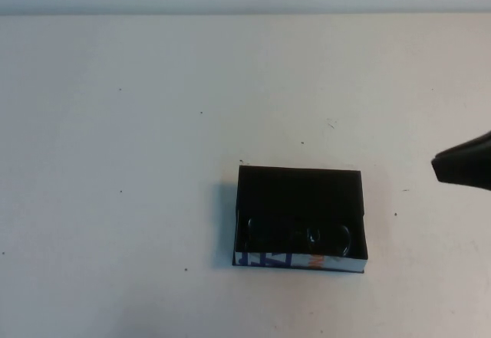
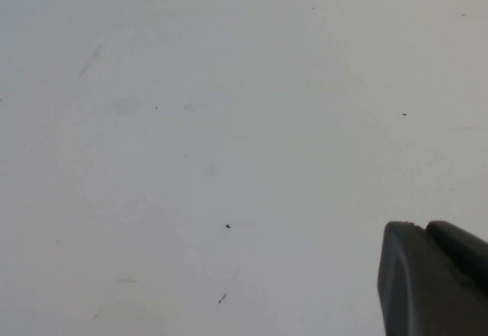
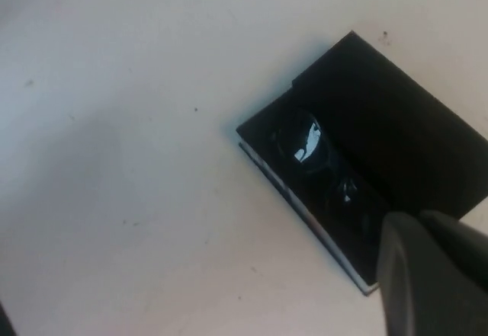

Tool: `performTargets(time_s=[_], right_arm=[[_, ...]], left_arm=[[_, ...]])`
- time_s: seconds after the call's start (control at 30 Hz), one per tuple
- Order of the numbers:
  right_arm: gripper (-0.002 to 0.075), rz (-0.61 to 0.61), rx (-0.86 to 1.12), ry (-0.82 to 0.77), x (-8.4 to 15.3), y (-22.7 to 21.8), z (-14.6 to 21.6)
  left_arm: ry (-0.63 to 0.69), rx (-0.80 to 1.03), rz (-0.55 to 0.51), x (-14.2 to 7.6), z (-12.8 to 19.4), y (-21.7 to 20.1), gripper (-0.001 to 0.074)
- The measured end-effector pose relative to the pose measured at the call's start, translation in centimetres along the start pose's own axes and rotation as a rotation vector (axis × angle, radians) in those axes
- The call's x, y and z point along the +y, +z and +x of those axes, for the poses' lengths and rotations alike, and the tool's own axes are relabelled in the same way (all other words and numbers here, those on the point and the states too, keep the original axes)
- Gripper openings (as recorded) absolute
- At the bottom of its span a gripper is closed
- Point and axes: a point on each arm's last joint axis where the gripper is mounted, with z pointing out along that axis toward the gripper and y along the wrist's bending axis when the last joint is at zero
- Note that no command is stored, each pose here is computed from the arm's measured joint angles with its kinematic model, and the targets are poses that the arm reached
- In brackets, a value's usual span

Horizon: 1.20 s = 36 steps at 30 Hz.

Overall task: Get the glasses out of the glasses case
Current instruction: Pick up the glasses from the glasses case

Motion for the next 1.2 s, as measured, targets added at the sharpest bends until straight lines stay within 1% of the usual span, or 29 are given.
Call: performTargets(time_s=[0.2,0.37,0.6,0.73,0.77,0.83,1.03,1.1,1.2], right_arm=[[-0.0018,-0.017,0.145,-0.194,-1.4,2.2,-3.7],[-0.0018,-0.065,0.267,-0.33,-1.6,6.4,-5.8],[-0.0018,-0.083,0.539,-0.531,-1.9,14.3,-5.7],[-0.0001,-0.081,0.612,-0.547,-1.8,17.5,-5.2],[0.0009,-0.084,0.617,-0.544,-1.9,18.1,-5.0],[0.0056,-0.089,0.625,-0.539,-2.1,19.6,-4.6],[0.0292,-0.105,0.64,-0.556,-1.9,23.4,-3.3],[0.0333,-0.115,0.648,-0.56,-1.7,24.4,-2.9],[0.0342,-0.135,0.671,-0.561,-1.4,25.9,-2.0]], left_arm=[[0.0,0.0,0.0,0.0,0.0,0.0,-0.0004],[0.0,0.0,0.0,0.0,0.0,0.0,-0.0004],[0.0,0.0,0.0,0.0,0.0,0.0,-0.0004],[0.0,0.0,0.0,0.0,0.0,0.0,-0.0004],[0.0,0.0,0.0,0.0,0.0,0.0,-0.0004],[0.0,0.0,0.0,0.0,0.0,0.0,-0.0004],[0.0,0.0,0.0,0.0,0.0,0.0,-0.0005],[0.0,0.0,0.0,0.0,0.0,0.0,-0.0004],[0.0,0.0,0.0,0.0,0.0,0.0,-0.0004]])
